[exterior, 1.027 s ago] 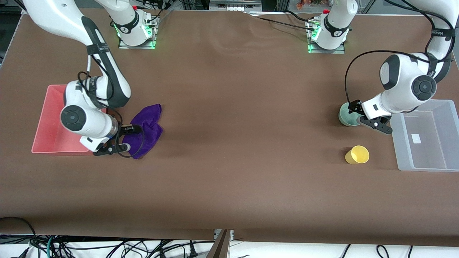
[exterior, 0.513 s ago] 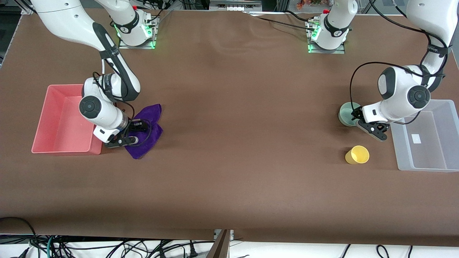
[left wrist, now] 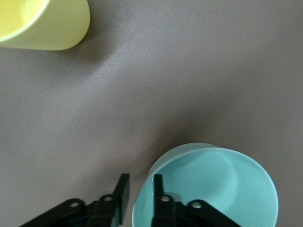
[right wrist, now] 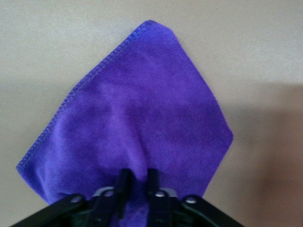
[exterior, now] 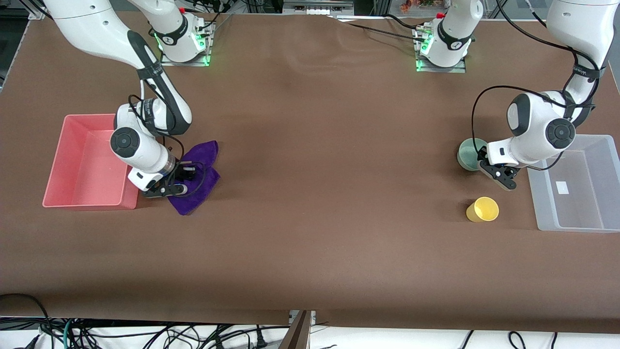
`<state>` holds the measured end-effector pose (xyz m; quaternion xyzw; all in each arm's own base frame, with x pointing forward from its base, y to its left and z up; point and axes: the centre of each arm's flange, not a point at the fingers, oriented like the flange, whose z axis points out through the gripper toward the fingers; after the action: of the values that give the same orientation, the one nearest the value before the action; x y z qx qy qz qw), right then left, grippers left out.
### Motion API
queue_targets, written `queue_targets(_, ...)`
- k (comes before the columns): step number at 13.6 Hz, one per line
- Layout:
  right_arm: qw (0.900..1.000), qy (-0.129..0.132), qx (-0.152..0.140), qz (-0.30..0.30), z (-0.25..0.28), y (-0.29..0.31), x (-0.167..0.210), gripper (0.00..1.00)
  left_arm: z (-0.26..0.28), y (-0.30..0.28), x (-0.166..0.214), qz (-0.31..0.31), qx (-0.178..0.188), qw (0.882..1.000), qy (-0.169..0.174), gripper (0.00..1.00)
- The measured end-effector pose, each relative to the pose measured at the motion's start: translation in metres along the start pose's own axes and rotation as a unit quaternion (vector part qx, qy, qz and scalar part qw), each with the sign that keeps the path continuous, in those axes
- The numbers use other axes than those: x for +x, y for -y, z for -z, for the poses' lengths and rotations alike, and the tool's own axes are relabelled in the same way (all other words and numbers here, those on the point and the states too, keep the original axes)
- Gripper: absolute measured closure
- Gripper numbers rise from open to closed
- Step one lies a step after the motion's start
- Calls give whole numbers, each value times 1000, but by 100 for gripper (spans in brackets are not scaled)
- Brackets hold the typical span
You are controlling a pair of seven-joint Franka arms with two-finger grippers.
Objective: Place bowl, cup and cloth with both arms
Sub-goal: 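Drop the cloth into the pink bin while the left gripper places the bowl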
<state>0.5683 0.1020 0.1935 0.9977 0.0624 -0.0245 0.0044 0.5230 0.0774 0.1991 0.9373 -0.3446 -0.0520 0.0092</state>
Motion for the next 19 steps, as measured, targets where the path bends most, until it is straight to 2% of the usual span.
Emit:
queue_targets(2, 1000, 0, 0, -1, 0, 2, 0, 98, 11, 2, 1, -3, 5, 1000, -3, 97)
queue_targets(5, 1000, -3, 0, -1, 13, 3, 8, 98, 61, 10, 6, -5, -6, 1000, 18, 97)
queue_targets(8, 999, 43, -8, -1, 84, 2, 36, 98, 144, 37, 13, -25, -11, 999, 33, 97)
queue_targets(11, 996, 83, -13, 32, 189, -23, 51, 98, 197, 93, -15, -31, 12, 999, 25, 97)
queue_targets(13, 992, 108, -12, 61, 239, -69, 44, 98, 194, 143, -50, -28, 25, 999, 35, 97)
queue_targets(15, 987, 132, -7, 89, 265, -129, 30, 98, 168, 188, -83, -22, 19, 999, 37, 97)
queue_targets(19, 979, 166, 14, 115, 262, -246, -7, 98, 83, 249, -131, -23, 32, 999, 16, 97)
